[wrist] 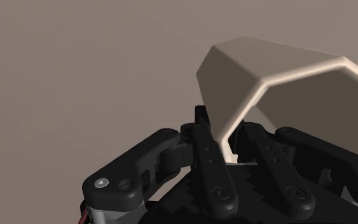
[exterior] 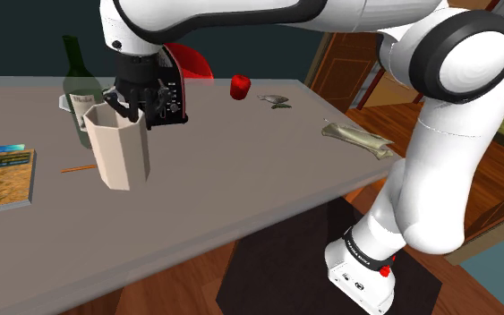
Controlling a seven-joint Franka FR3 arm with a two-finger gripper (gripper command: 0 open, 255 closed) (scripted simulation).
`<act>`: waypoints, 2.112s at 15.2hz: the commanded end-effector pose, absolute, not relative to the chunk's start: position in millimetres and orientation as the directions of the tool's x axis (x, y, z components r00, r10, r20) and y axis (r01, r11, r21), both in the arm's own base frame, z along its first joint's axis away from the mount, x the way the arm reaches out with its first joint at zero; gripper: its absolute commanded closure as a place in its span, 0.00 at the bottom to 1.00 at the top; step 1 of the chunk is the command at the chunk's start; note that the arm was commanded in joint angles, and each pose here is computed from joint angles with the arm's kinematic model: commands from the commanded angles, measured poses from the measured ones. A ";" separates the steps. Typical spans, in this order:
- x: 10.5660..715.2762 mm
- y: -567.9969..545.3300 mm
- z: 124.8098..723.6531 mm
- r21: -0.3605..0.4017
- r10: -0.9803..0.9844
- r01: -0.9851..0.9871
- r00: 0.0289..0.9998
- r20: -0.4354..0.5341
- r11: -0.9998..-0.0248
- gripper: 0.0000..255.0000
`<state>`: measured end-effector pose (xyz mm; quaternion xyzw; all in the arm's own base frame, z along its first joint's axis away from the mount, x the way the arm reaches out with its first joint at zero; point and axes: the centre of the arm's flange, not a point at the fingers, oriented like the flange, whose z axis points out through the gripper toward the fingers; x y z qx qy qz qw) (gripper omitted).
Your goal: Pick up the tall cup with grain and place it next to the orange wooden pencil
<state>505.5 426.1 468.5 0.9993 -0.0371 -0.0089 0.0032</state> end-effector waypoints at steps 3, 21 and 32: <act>496.0 457.3 463.1 0.006 -0.076 -0.076 0.997 -0.017 -0.997 1.00; 496.0 457.3 401.1 0.006 -0.076 -0.076 0.997 -0.017 -0.997 1.00; 496.8 457.6 451.1 0.006 -0.076 -0.076 0.997 -0.017 -0.997 0.00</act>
